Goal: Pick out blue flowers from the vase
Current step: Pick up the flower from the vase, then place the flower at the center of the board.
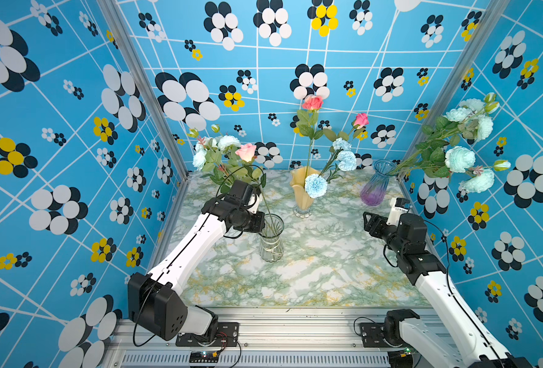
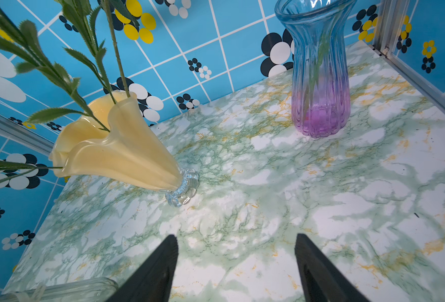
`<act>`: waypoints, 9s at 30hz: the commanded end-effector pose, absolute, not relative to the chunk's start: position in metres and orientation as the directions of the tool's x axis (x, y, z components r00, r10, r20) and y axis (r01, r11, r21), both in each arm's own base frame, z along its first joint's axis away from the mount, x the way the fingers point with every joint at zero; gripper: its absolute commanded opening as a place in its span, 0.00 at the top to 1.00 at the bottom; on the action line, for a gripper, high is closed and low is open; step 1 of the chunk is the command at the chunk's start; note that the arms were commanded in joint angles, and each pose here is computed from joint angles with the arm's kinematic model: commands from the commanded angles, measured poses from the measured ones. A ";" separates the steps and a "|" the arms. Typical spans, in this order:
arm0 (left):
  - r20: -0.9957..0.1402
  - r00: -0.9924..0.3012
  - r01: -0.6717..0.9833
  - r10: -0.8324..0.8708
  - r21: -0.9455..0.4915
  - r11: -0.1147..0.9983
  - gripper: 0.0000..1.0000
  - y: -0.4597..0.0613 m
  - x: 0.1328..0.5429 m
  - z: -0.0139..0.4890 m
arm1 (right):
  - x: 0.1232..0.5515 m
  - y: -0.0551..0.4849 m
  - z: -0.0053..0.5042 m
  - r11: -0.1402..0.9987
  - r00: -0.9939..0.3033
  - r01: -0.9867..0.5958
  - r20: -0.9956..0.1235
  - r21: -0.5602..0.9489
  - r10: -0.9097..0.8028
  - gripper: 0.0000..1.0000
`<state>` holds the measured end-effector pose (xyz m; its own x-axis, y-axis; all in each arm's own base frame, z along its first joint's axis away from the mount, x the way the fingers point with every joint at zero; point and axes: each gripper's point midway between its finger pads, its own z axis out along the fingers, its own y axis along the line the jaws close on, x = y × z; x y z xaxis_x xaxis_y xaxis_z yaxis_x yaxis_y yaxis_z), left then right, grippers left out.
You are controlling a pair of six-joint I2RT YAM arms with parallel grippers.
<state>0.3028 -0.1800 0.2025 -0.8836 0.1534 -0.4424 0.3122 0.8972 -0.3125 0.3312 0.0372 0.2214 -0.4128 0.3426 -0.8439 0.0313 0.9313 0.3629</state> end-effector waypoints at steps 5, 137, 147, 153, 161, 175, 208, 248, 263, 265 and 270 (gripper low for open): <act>-0.277 -0.925 0.323 0.260 -0.211 0.923 1.00 -0.176 0.256 0.168 | 0.333 0.044 0.233 0.931 -0.409 0.000 -0.850 0.364 0.332 0.26; -0.830 -0.343 0.097 -0.439 -0.497 0.862 0.05 -0.081 0.300 0.233 | 0.285 0.429 0.277 0.690 -0.279 -0.713 -0.855 -0.120 -0.437 0.75; -0.838 -0.343 0.100 -0.426 -0.483 0.870 0.05 -0.083 0.300 0.234 | 0.294 0.435 0.285 0.709 -0.263 -0.693 -0.871 -0.129 -0.416 0.62; -0.842 -0.342 0.103 -0.417 -0.475 0.874 0.06 -0.085 0.299 0.235 | 0.294 0.440 0.285 0.705 -0.262 -0.699 -0.876 -0.117 -0.405 0.71; -0.845 -0.345 0.105 -0.408 -0.467 0.878 0.06 -0.086 0.300 0.235 | 0.291 0.437 0.290 0.703 -0.260 -0.702 -0.880 -0.110 -0.397 0.88; -0.849 -0.341 0.107 -0.403 -0.461 0.881 0.06 -0.087 0.299 0.236 | 0.268 0.428 0.344 0.671 -0.179 -0.731 -0.914 -0.124 -0.364 0.99; -0.850 -0.356 0.105 -0.387 -0.448 0.888 0.06 -0.091 0.302 0.235 | 0.233 0.377 0.509 0.630 -0.067 -0.777 -0.993 -0.010 -0.098 1.00; -0.889 -0.245 0.775 -0.388 -0.420 0.473 0.11 -0.167 0.192 0.390 | 0.220 0.438 0.445 0.333 -0.314 -0.911 -0.932 0.242 -0.181 1.00; -0.858 -0.327 0.815 -0.396 -0.468 0.342 0.26 -0.182 0.190 0.400 | 0.210 0.438 0.430 0.252 -0.288 -0.942 -0.920 0.222 -0.268 1.00; -0.853 -0.332 0.814 -0.403 -0.475 0.334 0.28 -0.183 0.191 0.401 | 0.207 0.438 0.427 0.240 -0.284 -0.946 -0.916 0.219 -0.283 1.00; -0.847 -0.335 0.802 -0.413 -0.487 0.346 0.35 -0.181 0.193 0.401 | 0.206 0.438 0.422 0.231 -0.278 -0.949 -0.910 0.213 -0.306 1.00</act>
